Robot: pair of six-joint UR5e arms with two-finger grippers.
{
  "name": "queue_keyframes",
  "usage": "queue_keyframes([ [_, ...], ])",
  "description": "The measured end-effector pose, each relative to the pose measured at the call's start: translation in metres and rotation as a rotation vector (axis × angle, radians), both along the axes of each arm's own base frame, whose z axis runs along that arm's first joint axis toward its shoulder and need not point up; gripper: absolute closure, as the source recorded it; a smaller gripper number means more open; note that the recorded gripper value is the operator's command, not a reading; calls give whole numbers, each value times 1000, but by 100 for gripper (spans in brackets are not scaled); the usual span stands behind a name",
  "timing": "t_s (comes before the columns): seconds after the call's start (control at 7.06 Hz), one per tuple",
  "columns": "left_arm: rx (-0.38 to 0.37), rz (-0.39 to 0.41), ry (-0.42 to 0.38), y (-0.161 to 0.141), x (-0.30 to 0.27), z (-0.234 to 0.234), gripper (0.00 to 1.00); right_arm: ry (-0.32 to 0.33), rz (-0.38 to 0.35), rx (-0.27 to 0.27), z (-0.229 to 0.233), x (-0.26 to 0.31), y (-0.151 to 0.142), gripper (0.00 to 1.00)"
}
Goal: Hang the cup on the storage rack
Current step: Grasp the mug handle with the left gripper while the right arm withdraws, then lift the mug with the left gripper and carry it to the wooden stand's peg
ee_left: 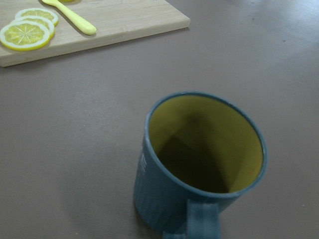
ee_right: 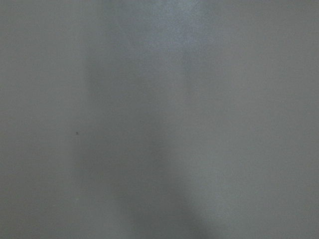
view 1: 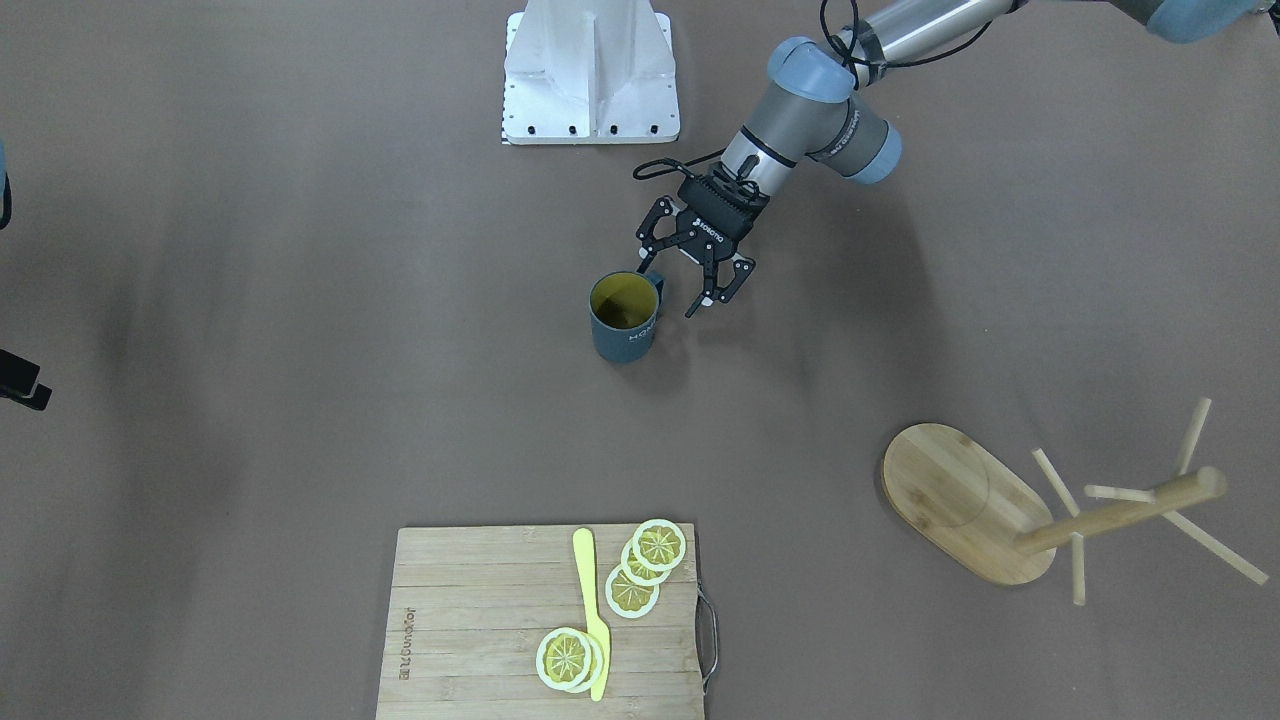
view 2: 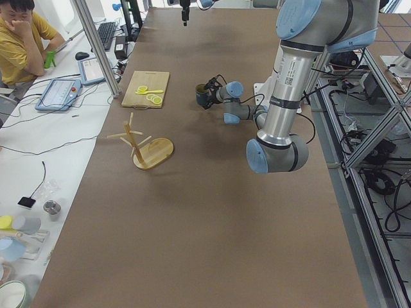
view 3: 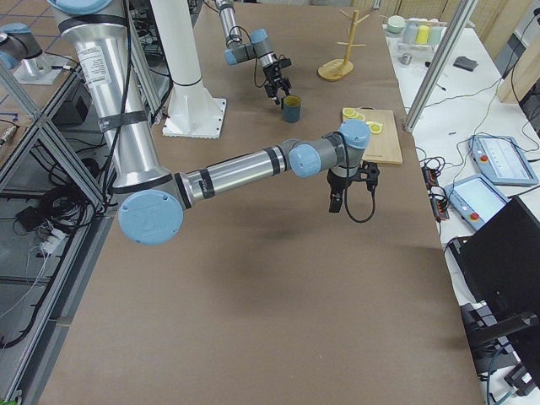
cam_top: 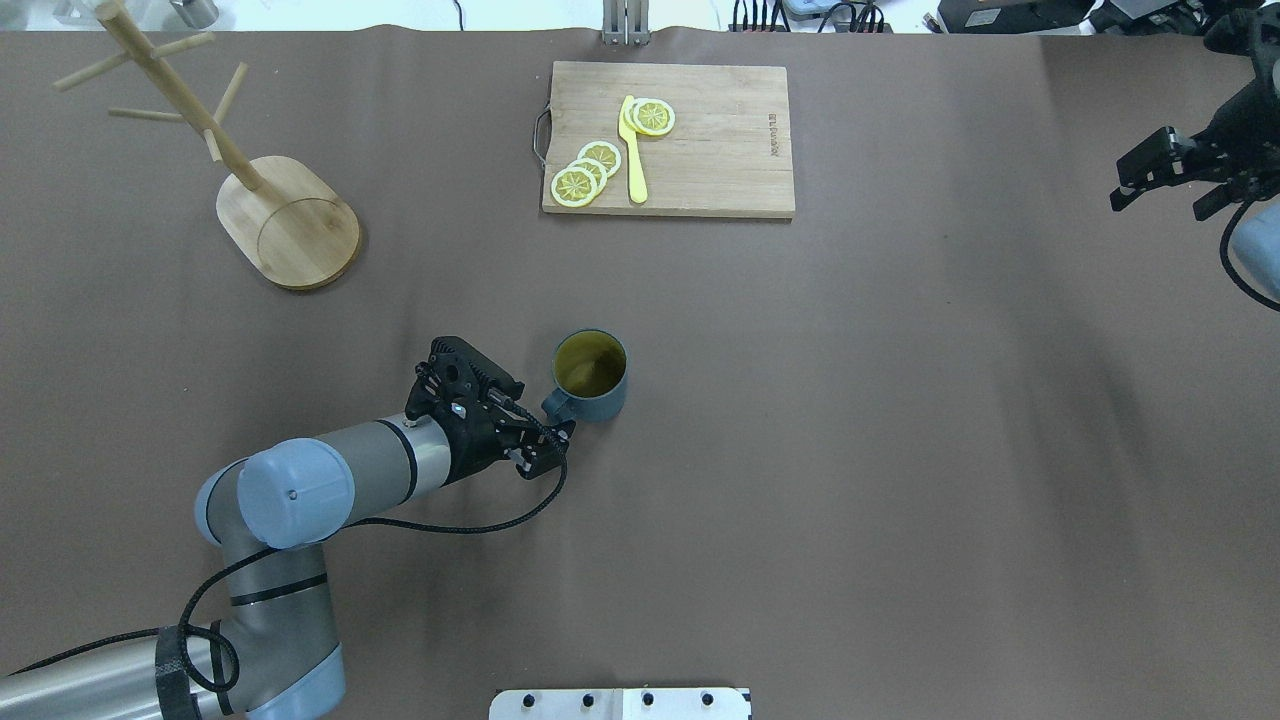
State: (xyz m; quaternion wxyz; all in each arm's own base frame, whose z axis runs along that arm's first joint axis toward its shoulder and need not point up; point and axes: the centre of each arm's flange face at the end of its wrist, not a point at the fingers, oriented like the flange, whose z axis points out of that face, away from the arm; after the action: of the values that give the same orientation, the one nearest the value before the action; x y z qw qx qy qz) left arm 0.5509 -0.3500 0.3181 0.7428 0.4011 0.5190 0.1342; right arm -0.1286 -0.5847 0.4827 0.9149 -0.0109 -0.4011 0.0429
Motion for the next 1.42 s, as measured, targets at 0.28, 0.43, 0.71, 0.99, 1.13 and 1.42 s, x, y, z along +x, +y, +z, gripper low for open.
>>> queue_keyframes([
  [0.28, 6, -4, -4, -1, 3, -1, 68, -1, 4, 4, -2, 2, -1, 0],
  [0.43, 5, -1, -6, 1, 5, -1, 82, -3, 6, 5, -4, 2, -2, 0],
  [0.71, -4, 7, 2, 6, 8, -3, 100, -5, 9, 5, -6, 2, -3, 0],
  [0.99, -56, -5, 68, 6, -1, -14, 100, -5, 10, 5, -6, 2, -3, 0],
  [1.13, -110, -27, 142, 1, -17, -27, 100, -5, 11, 6, -7, 2, -3, 0],
  [1.42, -252, -147, 381, -24, -63, -40, 100, -4, 13, 7, -7, 2, -3, 0],
])
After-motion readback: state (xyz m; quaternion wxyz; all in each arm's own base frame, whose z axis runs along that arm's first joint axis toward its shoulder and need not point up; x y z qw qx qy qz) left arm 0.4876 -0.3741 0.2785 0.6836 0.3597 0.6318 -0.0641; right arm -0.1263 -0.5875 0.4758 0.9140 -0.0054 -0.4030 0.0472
